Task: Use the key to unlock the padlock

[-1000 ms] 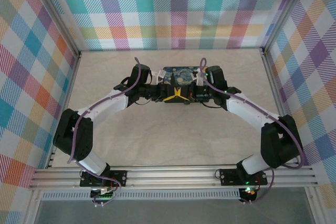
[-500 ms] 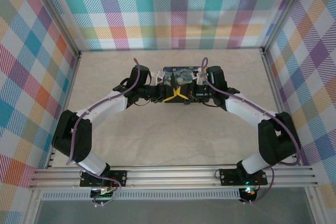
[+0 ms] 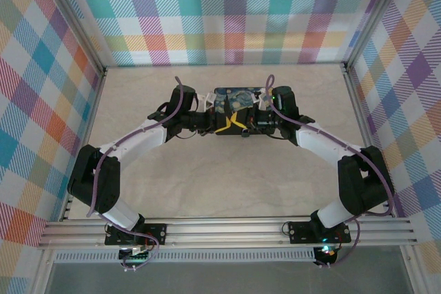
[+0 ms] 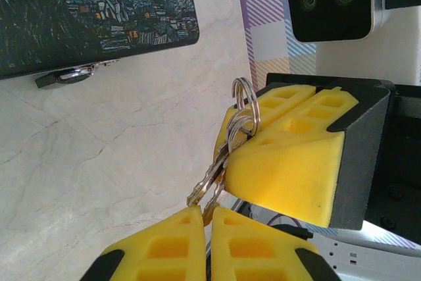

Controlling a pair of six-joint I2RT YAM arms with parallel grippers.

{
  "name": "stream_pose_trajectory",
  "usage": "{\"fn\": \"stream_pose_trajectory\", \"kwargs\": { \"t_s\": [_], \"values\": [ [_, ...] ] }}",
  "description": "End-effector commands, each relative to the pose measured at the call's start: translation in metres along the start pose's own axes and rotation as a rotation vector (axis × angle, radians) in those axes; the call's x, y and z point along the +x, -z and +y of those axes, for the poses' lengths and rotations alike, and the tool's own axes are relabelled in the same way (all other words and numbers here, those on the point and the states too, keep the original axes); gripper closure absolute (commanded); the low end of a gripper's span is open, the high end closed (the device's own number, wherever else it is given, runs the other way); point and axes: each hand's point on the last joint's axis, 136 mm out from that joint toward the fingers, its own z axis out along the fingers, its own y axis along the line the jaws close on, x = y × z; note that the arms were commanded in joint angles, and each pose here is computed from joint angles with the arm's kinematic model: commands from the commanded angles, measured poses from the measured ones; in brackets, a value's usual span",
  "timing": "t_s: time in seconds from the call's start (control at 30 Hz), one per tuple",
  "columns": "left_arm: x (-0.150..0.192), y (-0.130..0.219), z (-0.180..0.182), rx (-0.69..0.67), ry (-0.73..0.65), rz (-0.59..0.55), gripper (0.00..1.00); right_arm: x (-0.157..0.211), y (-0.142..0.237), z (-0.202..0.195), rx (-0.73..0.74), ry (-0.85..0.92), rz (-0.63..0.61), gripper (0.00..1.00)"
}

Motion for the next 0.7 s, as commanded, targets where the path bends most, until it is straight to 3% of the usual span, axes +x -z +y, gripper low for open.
{"fn": "stream_pose_trajectory", "kwargs": {
  "t_s": [0.0, 0.1, 0.33, 0.57, 0.67],
  "values": [
    [-0.002, 0.01, -0.018, 0.038, -0.059, -0.015, 0.95, 0.009, -0.001, -0.005, 0.007, 0.007, 0.035, 0.88],
    [0.0, 0.012, -0.014, 0.013, -0.078, -0.002, 0.99, 0.011, 0.0, -0.012, 0.034, 0.009, 0.04, 0.84],
    [0.008, 0.016, -0.009, -0.013, -0.101, 0.037, 1.0, 0.006, 0.013, -0.03, 0.093, 0.016, 0.005, 0.66],
    [0.012, 0.014, -0.007, -0.008, -0.096, 0.055, 1.0, 0.003, 0.022, -0.034, 0.132, 0.069, 0.009, 0.58],
    [0.016, 0.014, -0.006, -0.008, -0.109, 0.082, 1.0, 0.006, 0.028, -0.024, 0.123, 0.186, 0.02, 0.57]
  ]
}}
